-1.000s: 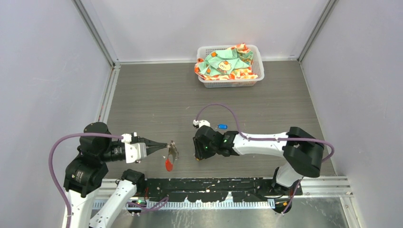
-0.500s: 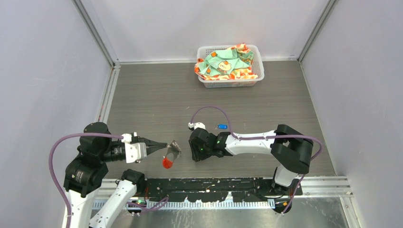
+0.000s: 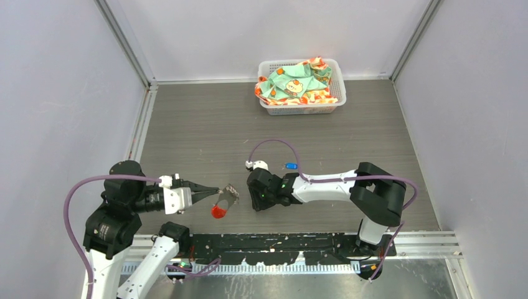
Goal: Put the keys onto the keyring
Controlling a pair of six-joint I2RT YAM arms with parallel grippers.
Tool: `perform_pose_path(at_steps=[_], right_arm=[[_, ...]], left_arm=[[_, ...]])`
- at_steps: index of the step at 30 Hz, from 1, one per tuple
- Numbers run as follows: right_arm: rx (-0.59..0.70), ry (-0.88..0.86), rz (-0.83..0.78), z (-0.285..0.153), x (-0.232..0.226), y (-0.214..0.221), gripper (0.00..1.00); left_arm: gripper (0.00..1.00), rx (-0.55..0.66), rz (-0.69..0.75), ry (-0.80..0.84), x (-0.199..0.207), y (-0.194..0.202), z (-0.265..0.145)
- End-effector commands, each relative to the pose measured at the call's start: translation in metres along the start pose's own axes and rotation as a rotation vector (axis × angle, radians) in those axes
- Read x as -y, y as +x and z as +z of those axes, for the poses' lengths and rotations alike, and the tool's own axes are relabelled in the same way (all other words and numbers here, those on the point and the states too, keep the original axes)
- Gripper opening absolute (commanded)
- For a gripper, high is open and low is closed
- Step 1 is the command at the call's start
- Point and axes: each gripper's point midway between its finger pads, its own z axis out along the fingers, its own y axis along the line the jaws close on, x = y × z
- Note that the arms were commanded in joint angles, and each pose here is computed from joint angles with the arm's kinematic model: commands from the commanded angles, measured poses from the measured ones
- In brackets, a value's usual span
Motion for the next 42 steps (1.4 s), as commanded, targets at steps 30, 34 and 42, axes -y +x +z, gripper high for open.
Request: perform_pose_path(at_steps=[30, 34, 42], right_arm=[[0.045, -0.003, -0.016, -0.013, -0.012, -0.023, 0.34], [0.047, -0.009, -0.015, -0.018, -0.012, -0.023, 0.34], [0.062, -0.029, 0.01, -0.026, -0.012, -0.021, 0.32]], left_arm=[[0.0, 0.014, 0.081, -0.025, 0.001, -0.013, -0.008], [0.0, 0.014, 0.084, -0.029, 0.001, -0.013, -0.008], [0.0, 0.016, 0.078, -0.021, 0.002, -0.013, -0.008]])
